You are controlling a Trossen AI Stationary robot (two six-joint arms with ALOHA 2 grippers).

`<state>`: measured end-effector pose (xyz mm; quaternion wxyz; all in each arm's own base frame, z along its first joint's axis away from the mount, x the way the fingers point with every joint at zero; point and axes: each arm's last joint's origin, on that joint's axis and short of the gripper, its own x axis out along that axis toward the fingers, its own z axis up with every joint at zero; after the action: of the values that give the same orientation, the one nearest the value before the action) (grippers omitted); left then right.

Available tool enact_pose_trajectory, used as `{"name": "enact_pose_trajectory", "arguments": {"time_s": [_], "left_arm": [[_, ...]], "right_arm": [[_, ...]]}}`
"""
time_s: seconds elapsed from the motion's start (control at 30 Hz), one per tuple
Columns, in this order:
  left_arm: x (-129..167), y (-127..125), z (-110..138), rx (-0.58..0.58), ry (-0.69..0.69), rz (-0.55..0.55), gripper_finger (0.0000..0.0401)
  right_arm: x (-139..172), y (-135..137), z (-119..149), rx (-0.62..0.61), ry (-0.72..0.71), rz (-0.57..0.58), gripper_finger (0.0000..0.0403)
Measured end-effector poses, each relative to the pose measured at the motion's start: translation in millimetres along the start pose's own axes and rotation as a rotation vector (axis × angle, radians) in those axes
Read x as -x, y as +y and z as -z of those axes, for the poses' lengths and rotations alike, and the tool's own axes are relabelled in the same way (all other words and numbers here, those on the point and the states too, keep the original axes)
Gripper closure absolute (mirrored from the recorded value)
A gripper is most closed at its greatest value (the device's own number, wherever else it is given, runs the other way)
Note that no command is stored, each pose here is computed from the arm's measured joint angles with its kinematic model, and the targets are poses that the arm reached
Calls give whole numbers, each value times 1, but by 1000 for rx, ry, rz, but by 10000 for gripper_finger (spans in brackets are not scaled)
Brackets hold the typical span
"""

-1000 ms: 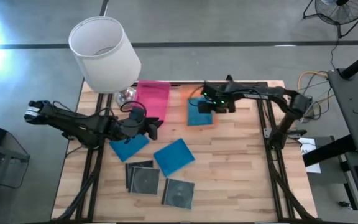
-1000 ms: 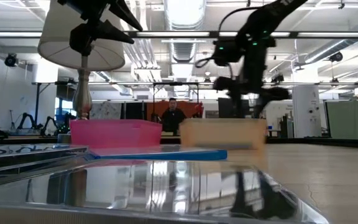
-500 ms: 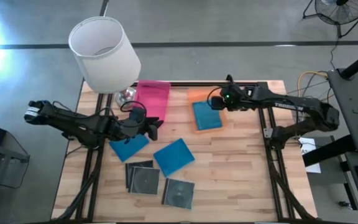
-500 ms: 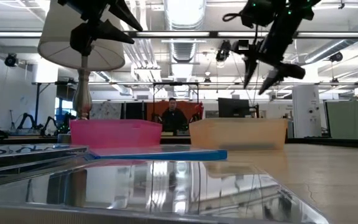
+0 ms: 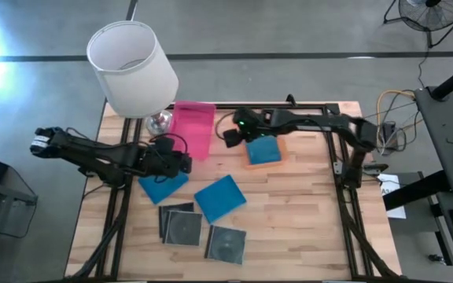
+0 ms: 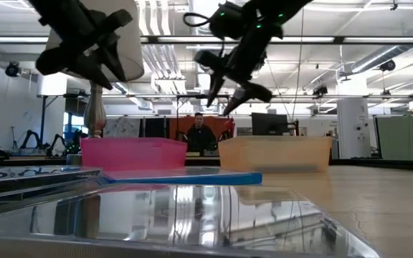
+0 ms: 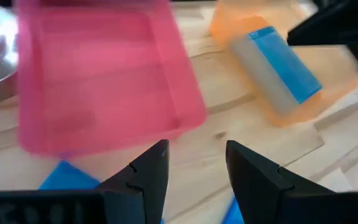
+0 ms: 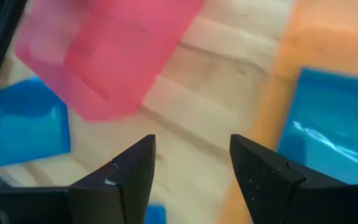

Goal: Pick & place jewel cases by type
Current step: Adjust the orange bin

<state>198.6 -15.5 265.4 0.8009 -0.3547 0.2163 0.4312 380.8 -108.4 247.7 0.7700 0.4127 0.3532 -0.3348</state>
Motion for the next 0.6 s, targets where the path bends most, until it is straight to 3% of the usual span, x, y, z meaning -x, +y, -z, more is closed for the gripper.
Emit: {"name": "enact_pose_trajectory", "arguments": {"time_s": [0.2,0.4,0.6], "left_arm": [[10,3,1,7,-37,9,259],[11,4,0,-7,-54,11,259],[11,4,0,-22,-69,7,259]], "right_arm": [[-31,5,-12,-9,77,68,202],[-59,13,-17,5,135,50,202],[-73,13,-21,110,195,191,202]]}}
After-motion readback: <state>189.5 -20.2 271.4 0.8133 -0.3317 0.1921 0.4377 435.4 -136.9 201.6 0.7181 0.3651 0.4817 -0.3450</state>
